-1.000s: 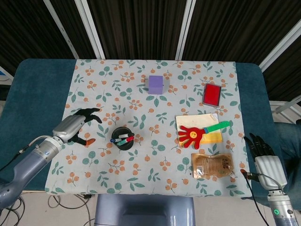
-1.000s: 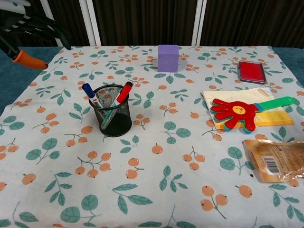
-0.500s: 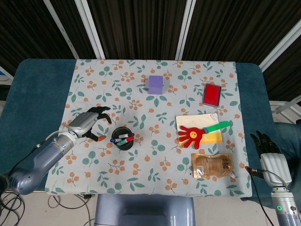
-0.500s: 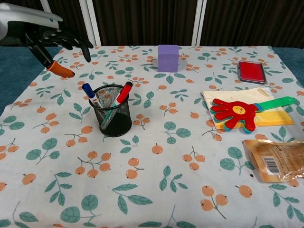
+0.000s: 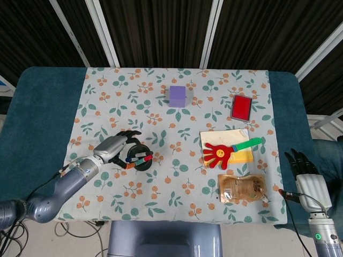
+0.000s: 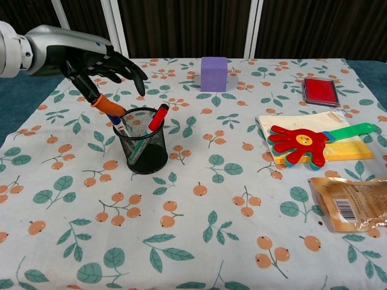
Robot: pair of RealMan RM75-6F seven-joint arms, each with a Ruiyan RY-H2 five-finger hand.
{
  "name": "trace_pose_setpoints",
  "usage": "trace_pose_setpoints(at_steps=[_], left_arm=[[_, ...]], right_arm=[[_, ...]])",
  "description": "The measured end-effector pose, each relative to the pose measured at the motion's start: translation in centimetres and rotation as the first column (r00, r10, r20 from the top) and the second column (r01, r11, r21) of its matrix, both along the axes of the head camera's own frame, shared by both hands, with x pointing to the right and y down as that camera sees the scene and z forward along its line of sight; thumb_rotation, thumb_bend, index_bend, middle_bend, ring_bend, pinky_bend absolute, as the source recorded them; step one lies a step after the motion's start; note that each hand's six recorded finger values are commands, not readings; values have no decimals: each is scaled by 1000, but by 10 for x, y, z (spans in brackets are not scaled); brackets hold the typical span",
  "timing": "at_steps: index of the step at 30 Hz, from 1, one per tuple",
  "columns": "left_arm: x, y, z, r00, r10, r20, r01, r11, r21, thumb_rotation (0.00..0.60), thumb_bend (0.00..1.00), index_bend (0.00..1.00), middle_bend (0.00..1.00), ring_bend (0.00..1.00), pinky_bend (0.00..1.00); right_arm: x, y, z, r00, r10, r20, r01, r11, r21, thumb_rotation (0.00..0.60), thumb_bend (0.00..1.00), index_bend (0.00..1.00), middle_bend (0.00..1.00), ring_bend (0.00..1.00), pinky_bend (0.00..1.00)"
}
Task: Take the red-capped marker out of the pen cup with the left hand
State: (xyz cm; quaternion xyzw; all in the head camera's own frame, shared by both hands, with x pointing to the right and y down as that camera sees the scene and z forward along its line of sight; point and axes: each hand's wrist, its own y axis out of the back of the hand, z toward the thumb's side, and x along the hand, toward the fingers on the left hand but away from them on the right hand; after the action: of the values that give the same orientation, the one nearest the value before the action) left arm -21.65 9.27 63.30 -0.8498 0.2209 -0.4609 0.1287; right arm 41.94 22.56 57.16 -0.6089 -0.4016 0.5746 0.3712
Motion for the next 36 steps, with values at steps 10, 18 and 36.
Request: trace_pose_setpoints(at_steps=[10,18,36], left_arm=[[21,10,18,999,-10,32,10,1000,8,600,236,377,80,0,0],[28,11,21,999,-10,41,9,1000,15,600,239,406,85,0,0],[29,11,21,999,-15,39,14,1000,12,600,239,410,87,0,0]], right_arm=[[1,0,-1,1000,5,3,-5,1000,4,600,38,76,0,32,192],[2,-2,-3,1000,10,7,-10,1000,12,600,38,76,0,32,192],[-2,-2,0,1000,1,6,-1,1000,4,600,38,76,0,32,192]])
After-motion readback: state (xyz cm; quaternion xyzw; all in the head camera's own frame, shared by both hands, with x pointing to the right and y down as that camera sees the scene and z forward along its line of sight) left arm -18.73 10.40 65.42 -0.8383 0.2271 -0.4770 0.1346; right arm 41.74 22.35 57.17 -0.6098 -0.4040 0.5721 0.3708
